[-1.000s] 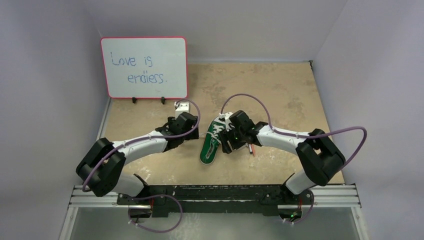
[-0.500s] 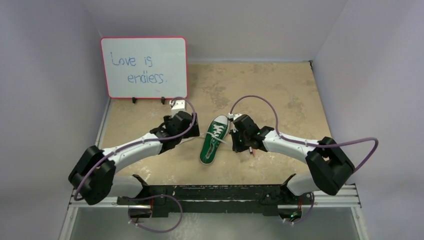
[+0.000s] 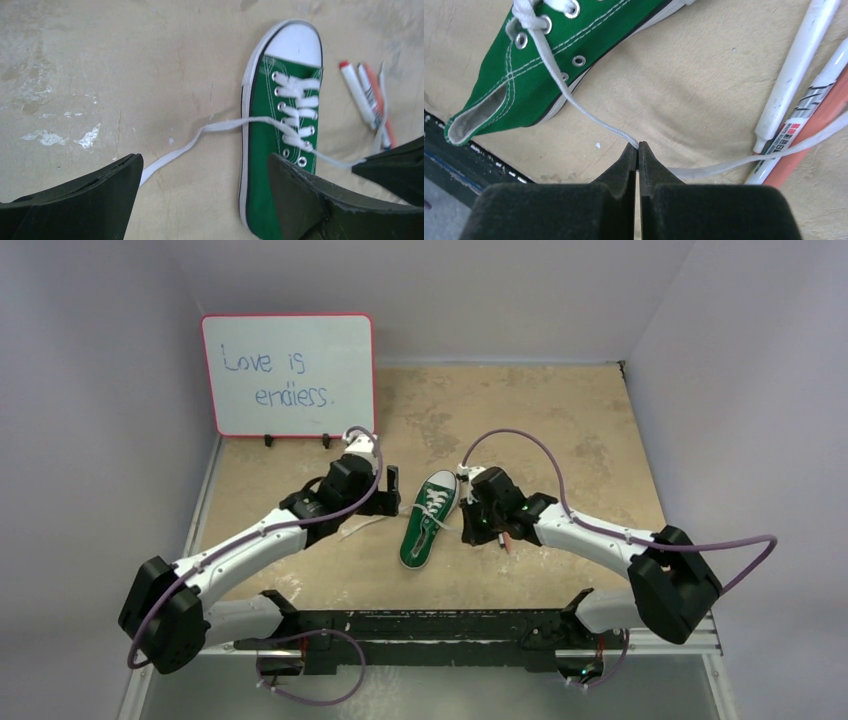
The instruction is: Tie the shoes
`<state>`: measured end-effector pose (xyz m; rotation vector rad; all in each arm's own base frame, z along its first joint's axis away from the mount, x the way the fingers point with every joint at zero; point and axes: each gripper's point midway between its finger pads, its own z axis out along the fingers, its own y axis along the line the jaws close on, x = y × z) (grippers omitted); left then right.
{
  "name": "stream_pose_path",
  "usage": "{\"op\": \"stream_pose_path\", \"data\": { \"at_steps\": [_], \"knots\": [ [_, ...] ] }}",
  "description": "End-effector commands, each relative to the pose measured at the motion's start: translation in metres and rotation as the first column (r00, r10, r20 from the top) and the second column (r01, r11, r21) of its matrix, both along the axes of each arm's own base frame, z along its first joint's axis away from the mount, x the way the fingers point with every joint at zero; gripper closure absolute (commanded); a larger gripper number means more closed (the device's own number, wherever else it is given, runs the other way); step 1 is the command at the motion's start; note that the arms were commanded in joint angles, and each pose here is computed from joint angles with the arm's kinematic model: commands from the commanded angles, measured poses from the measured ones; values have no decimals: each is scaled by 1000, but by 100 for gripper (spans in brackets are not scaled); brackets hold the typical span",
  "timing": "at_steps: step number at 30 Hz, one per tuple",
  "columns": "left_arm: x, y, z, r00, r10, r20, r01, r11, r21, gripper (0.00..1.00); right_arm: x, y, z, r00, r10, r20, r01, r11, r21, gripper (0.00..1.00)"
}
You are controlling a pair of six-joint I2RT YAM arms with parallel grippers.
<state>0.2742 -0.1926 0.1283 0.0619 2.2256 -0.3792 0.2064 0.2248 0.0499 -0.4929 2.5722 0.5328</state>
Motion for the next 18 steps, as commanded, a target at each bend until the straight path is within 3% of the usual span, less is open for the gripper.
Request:
{"op": "stream_pose_path", "data": {
  "at_steps": [1, 4, 7, 9, 14, 18],
  "knots": [
    [-3, -17, 19, 972, -235, -15, 235, 967, 101, 7, -6, 8, 20, 999, 37, -29, -36, 999, 41, 100],
    [5, -21, 33, 943, -332, -26, 331, 924, 193, 8, -7, 11, 40, 1000, 8, -19, -7, 996, 88, 100],
    [8, -14, 11, 893, -406, -196, 450, 824, 345, 29, -7, 13, 52, 999, -36, -22, 39, 990, 133, 100],
    [7, -6, -4, 870, -392, -299, 487, 778, 398, 34, -6, 16, 53, 999, -45, -12, 46, 987, 157, 100],
    [3, -18, -3, 832, -524, -179, 551, 748, 370, 29, -3, 15, 49, 996, -76, -50, 82, 990, 119, 100],
    [-4, -18, -32, 781, -569, -259, 624, 687, 371, 27, -7, 16, 50, 994, -66, -84, 75, 991, 107, 100]
  ]
}}
